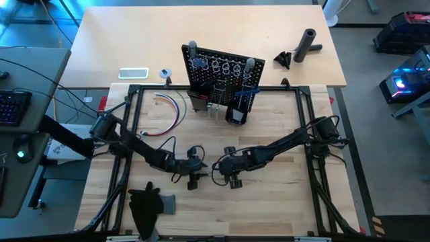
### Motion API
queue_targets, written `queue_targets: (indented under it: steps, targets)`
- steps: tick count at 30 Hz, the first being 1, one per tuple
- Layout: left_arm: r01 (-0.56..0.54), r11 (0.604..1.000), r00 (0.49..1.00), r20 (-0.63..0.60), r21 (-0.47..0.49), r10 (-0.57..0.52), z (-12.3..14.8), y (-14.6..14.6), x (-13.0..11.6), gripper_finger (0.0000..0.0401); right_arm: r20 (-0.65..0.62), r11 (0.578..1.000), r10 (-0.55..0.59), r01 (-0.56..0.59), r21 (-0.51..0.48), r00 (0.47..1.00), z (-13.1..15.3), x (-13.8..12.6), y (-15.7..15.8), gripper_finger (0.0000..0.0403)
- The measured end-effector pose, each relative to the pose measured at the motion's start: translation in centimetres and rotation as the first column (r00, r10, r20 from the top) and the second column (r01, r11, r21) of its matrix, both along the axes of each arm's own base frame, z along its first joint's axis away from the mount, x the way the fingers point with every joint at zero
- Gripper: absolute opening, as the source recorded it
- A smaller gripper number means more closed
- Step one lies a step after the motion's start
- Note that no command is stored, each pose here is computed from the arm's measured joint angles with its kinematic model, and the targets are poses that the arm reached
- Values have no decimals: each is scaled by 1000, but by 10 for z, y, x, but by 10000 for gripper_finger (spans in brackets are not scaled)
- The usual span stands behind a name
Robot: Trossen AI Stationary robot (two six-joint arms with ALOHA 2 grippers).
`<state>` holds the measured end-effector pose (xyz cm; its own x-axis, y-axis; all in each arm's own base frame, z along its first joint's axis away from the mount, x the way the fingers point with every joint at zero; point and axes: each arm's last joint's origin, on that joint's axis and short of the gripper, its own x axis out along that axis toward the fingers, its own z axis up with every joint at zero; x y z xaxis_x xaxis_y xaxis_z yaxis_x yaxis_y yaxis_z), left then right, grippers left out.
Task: Hang tools onto peg board
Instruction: Hang the wrench on the black pegboard
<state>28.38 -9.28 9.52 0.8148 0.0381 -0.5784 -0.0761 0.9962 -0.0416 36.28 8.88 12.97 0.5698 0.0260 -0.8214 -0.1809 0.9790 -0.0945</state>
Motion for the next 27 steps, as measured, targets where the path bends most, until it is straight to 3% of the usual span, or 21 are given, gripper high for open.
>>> queue_targets:
  steps: [10, 20, 27]
  targets:
    - [24, 1000, 1000, 4, -14, -24, -1, 4, 11, 139, 20, 1000, -3, 2, 7, 1000, 1, 2, 0, 7]
    - [59, 998, 997, -53, 36, -57, 0, 2, 15, 17, 5, 1000, -5, 5, 4, 1000, 0, 1, -1, 7]
    - [63, 998, 997, -46, 7, -63, 1, 1, 16, 14, -2, 1000, -10, 10, -24, 1000, 0, 0, -1, 23]
